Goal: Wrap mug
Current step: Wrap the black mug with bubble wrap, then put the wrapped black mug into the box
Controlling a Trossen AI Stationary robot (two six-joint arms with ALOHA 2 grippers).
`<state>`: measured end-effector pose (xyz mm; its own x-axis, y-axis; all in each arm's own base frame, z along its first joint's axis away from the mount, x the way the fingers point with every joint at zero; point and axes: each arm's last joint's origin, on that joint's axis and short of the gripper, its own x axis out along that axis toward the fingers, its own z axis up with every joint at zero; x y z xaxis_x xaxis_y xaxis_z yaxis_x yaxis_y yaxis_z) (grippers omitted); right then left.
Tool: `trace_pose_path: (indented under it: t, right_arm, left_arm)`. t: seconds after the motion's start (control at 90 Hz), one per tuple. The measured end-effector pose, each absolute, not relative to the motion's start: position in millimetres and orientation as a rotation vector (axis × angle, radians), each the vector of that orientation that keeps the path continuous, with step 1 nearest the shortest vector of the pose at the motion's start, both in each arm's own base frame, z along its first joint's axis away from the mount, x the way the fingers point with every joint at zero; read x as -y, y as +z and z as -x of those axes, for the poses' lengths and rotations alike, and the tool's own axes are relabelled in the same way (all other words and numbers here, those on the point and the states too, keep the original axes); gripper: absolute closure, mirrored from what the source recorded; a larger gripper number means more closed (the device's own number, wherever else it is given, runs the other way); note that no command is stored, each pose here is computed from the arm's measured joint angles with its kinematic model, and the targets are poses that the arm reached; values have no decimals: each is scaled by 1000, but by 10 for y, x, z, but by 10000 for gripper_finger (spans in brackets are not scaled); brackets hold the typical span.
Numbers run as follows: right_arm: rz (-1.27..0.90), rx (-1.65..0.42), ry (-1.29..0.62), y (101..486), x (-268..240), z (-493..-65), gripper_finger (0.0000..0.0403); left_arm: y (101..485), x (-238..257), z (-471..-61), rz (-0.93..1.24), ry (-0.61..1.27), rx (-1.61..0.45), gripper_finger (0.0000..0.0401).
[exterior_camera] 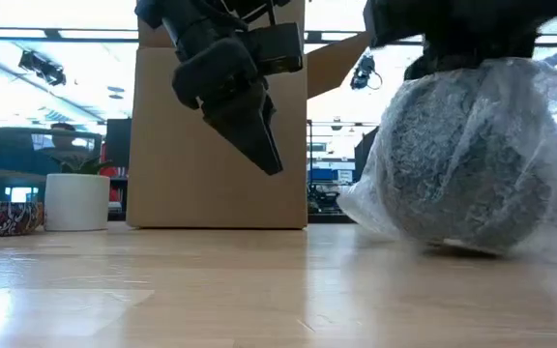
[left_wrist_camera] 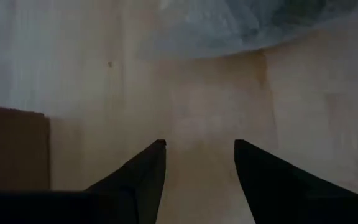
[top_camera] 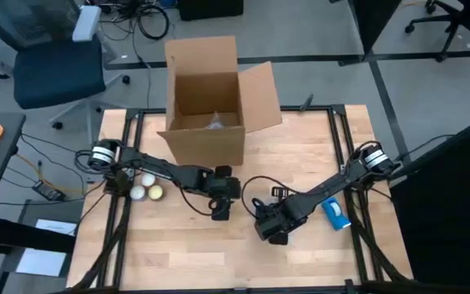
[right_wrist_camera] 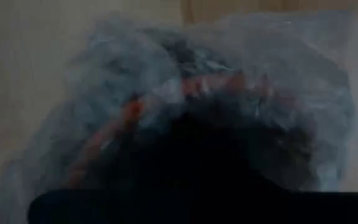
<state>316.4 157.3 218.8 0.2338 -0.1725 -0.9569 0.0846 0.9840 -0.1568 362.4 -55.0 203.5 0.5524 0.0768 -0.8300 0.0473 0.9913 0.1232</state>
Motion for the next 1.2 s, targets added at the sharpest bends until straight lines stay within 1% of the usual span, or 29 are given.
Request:
trace_pose_path:
  t: [0.244,0.344,0.456,0.544,0.689,0.878,1.033,1.2]
  right_arm:
    - [98,-1268,-151,2786,-1667,-3137,403]
    - [73,-1202,-113,3022,-1751,-3141,403]
    - [20,-1177,-36,3155,-1838,-3134,403]
    - [-24,-1226,28,3151,-1874,-3107,399]
    - [-103,-1259,25,3119,-1884,-3115,378]
    - [-144,-1287,-15,2908,-1823,-3169,323]
    - [-176,-1351,-55,2665,-1684,-3202,276]
    - [-321,-1356,63,2503,-1607,-3320,240]
  left_arm:
    - [2036,544,-3624,-147,34,-985,229]
    - [2036,544,-3624,-147,34,-984,229]
    - [2036,545,-3624,-147,34,-984,229]
    - [2036,545,-3624,-147,34,-984,229]
    - [2036,545,-3624,-146,34,-984,229]
    - [2036,545,-3624,-146,34,-985,229]
    - [2036,545,-3624,-146,34,-984,229]
    - [2035,544,-3624,-146,34,-985,229]
